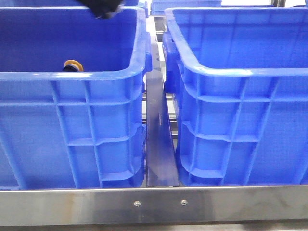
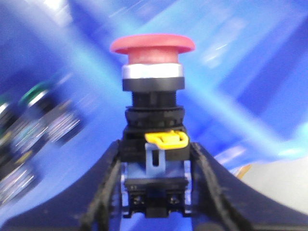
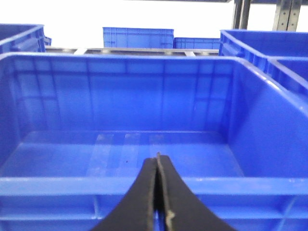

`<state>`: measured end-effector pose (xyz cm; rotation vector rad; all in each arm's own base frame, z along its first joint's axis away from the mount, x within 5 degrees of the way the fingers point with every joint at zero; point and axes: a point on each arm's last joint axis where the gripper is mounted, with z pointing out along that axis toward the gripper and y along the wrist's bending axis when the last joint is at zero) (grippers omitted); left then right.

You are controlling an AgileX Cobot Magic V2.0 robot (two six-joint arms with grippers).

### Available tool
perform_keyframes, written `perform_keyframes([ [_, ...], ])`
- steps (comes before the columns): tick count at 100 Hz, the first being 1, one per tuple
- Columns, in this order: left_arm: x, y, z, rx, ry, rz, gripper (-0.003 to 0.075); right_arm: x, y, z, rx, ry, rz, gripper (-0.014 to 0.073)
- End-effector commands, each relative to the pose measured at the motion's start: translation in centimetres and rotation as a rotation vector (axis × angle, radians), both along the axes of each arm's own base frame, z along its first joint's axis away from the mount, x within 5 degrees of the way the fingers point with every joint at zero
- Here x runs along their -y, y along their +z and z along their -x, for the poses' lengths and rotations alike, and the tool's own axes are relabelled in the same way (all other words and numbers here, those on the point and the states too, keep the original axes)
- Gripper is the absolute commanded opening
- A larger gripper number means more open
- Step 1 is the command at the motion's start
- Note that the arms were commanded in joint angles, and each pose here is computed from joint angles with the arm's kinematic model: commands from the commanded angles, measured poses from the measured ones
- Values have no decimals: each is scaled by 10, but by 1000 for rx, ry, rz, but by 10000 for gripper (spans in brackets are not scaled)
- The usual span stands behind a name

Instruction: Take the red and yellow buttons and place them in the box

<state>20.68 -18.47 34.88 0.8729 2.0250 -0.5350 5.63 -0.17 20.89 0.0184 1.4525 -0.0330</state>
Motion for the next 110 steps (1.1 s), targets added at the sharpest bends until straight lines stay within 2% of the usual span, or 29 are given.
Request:
perform_keyframes([
  [1, 8, 22, 5, 99, -3, 108, 104, -1, 21, 6, 139, 2, 20, -67],
  [27, 12, 18, 3, 94, -7, 100, 104, 0, 36, 10, 114, -10, 18, -67],
  [40, 13, 18, 2, 101, -3, 106, 104, 2, 47, 9, 9, -27, 11, -67],
  [58, 13, 18, 2, 101, -3, 106, 104, 4, 81, 0, -126, -45, 1, -67],
  [85, 13, 17, 1, 98, -3, 103, 104, 8, 129, -49, -347, -61, -8, -60],
  [94, 13, 17, 1, 98, -3, 103, 104, 8, 138, -69, -414, -59, -29, 37],
  [101, 13, 17, 1, 98, -3, 103, 104, 7, 145, -84, -449, -48, -68, 206],
  [106, 13, 17, 1, 98, -3, 103, 104, 7, 150, -92, -467, -40, -94, 362],
  [110, 13, 17, 1, 98, -3, 103, 104, 6, 152, -99, -483, -34, -113, 446],
])
